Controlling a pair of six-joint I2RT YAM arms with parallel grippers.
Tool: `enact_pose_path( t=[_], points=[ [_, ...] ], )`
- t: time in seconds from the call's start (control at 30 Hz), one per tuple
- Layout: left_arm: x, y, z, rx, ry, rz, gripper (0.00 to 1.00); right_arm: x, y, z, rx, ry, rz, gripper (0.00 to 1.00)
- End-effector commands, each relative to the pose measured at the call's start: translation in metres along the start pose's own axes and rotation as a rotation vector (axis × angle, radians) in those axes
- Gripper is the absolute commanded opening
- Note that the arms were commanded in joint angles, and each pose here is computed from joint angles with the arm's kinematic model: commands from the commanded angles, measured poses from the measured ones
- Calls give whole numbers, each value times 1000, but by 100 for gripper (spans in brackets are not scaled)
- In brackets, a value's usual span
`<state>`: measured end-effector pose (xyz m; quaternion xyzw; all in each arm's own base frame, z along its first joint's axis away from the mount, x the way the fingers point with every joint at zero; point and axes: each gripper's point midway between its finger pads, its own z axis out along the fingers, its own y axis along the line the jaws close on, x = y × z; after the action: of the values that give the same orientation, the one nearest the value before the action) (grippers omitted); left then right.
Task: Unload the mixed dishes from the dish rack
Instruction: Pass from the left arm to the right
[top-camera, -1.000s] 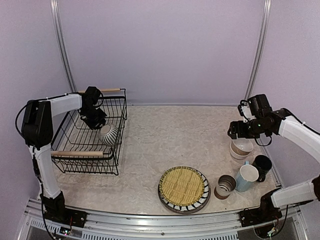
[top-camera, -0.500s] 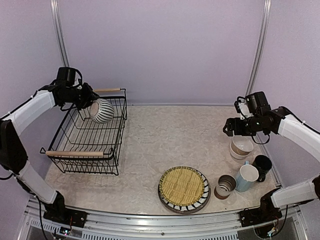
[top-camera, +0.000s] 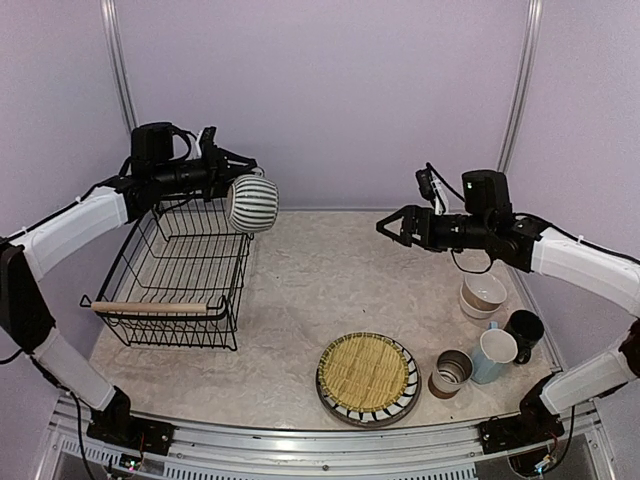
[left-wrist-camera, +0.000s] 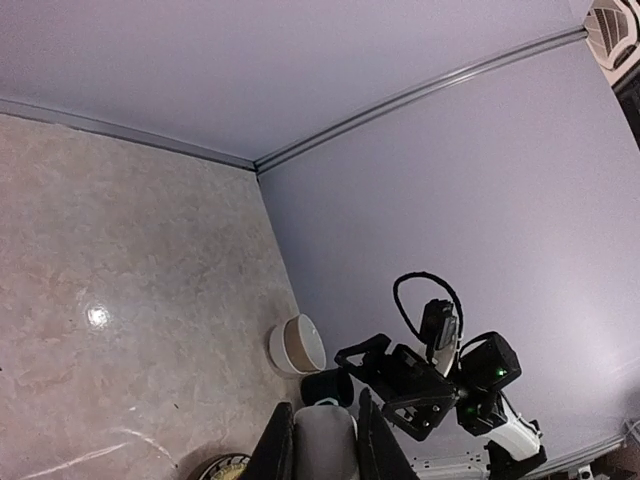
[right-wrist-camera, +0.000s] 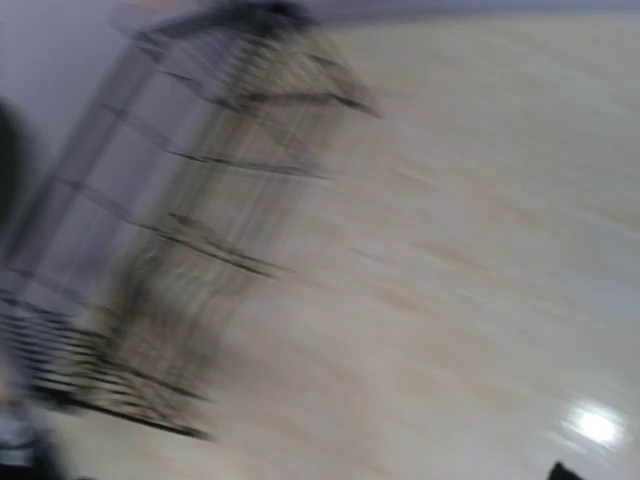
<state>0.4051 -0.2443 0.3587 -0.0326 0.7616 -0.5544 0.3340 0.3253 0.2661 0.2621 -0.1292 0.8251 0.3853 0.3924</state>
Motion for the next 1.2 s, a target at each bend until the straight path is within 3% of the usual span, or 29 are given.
enact_pose_path(
  t=[0.0, 0.17, 0.43, 0.67, 0.9, 1.17],
  points=[
    [20, -42, 31, 225, 63, 26, 0, -36, 79, 1, -402, -100, 54, 96],
    [47, -48, 73, 313, 129, 11, 0, -27, 107, 16, -568, -56, 107, 96],
    [92, -52, 117, 360, 230, 41, 0, -7, 127, 27, -679, -11, 129, 93],
    [112, -54, 129, 380, 248, 62, 0, 15, 132, 36, -724, 42, 182, 81],
    [108, -54, 123, 358, 205, 91, 0, 25, 122, 32, -691, 36, 229, 87],
    [110, -60, 126, 380, 182, 105, 0, 18, 147, 22, -833, 6, 272, 65]
  ],
)
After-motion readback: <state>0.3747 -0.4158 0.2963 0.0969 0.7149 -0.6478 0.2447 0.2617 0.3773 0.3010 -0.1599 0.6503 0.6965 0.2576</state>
